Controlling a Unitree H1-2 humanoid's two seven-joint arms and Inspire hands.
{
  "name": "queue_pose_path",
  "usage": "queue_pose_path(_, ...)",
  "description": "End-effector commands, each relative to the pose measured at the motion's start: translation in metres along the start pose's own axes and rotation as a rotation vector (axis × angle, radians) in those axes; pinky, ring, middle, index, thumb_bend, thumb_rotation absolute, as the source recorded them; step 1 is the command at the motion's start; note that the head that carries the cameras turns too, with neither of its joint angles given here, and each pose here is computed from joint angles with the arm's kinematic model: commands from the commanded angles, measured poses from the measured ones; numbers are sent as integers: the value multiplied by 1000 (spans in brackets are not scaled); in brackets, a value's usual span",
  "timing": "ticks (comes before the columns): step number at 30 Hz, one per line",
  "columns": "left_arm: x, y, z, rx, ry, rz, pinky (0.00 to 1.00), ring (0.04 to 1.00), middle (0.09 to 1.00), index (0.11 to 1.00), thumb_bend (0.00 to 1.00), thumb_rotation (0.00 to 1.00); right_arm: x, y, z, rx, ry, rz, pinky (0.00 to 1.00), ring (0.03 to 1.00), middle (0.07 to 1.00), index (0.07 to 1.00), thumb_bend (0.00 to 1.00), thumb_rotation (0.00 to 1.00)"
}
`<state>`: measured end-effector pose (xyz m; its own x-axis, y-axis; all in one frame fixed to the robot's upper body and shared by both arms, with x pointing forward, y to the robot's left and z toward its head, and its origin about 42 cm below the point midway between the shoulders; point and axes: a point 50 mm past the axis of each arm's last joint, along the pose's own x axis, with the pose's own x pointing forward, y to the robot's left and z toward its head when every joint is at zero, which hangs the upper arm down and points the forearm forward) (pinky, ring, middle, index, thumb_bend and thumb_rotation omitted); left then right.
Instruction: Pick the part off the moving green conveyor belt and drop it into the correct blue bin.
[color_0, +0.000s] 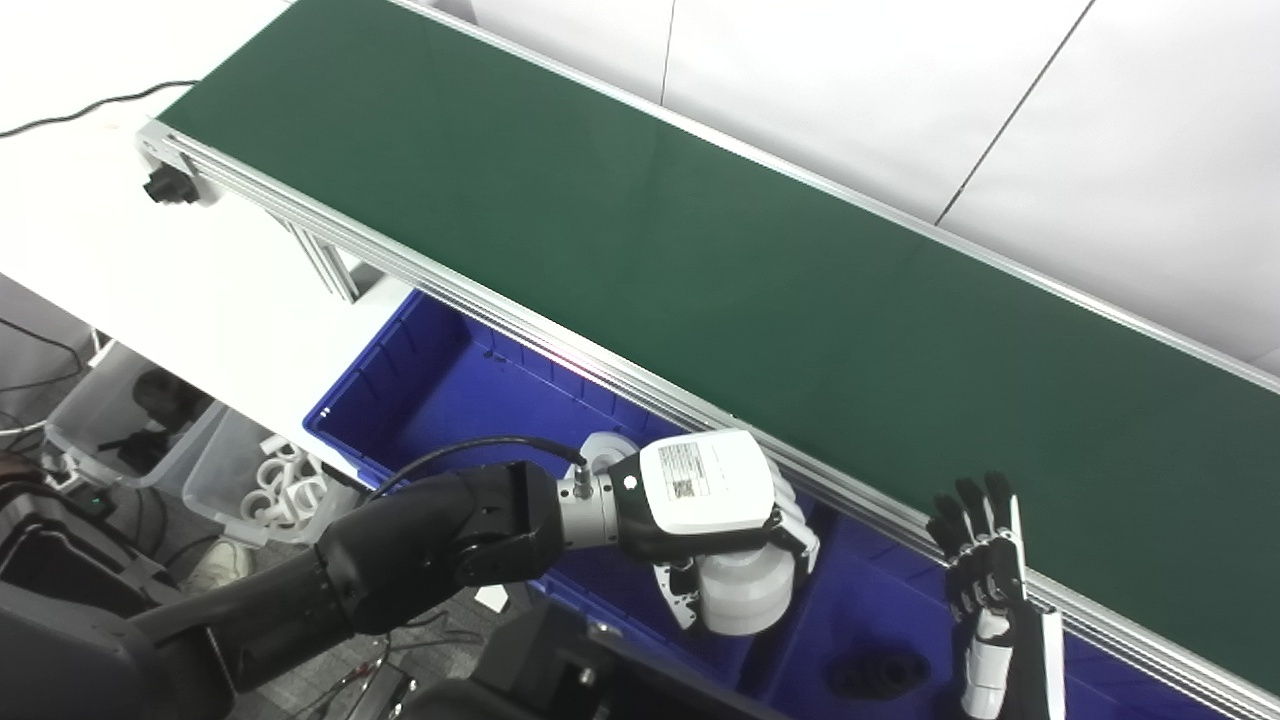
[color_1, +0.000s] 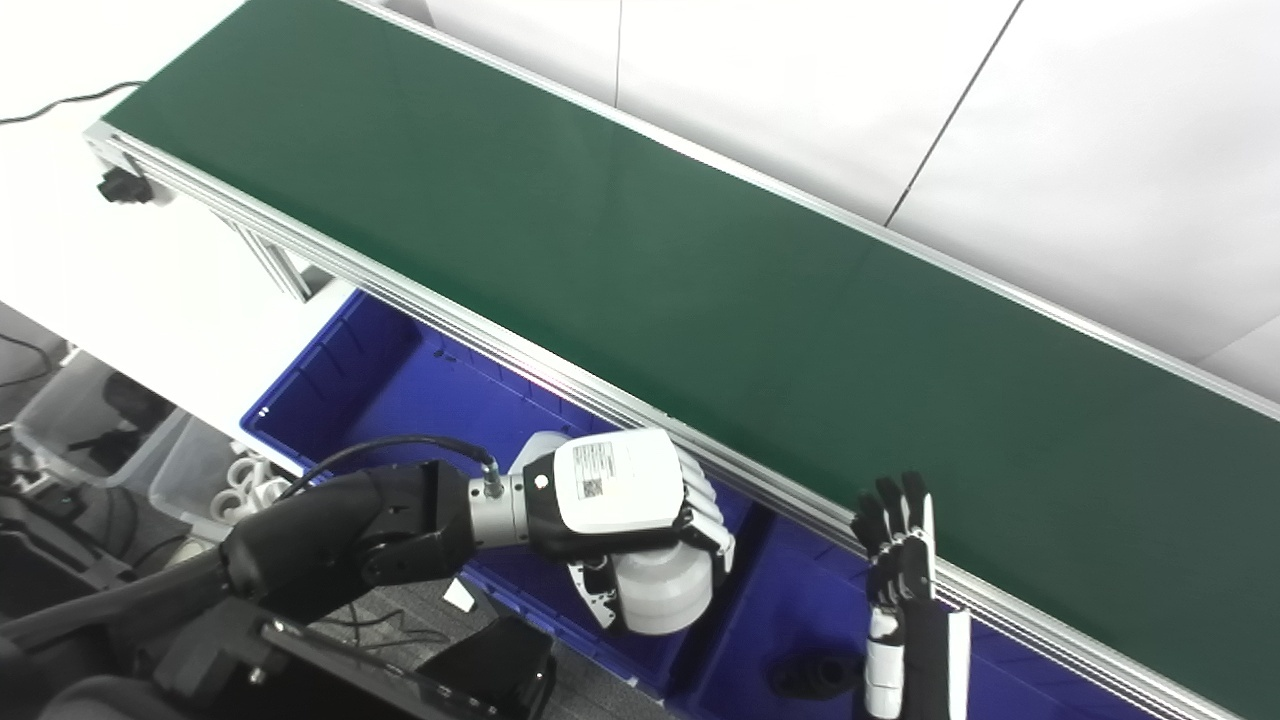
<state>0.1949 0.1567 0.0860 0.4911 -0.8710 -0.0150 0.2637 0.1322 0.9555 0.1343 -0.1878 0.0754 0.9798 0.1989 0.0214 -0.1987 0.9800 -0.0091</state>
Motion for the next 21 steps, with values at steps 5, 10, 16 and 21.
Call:
queue_pose_path(5, 4, 3, -4, 54, -31, 45, 443, 440, 499, 499, 505, 0, 1, 2, 11, 4, -52, 8, 908, 929, 958, 1000, 785, 969)
queue_pose_path(10, 2, 1, -9, 74, 25, 20, 476, 502, 499, 492, 516, 0, 2, 1, 9, 3, -51, 8, 902, 928, 955, 997, 788, 966)
queue_pose_path(16, -4, 3, -11, 244, 79, -63, 734, 779, 802, 756, 988, 223, 1, 3, 10, -1, -52, 8, 904, 927, 954, 997, 782, 963)
queue_pose_path(21, -6, 4, -8, 308, 129, -90, 984, 976, 982, 907, 1000, 388, 1, 3, 10, 6, -53, 12, 914, 933, 956, 999, 775, 960)
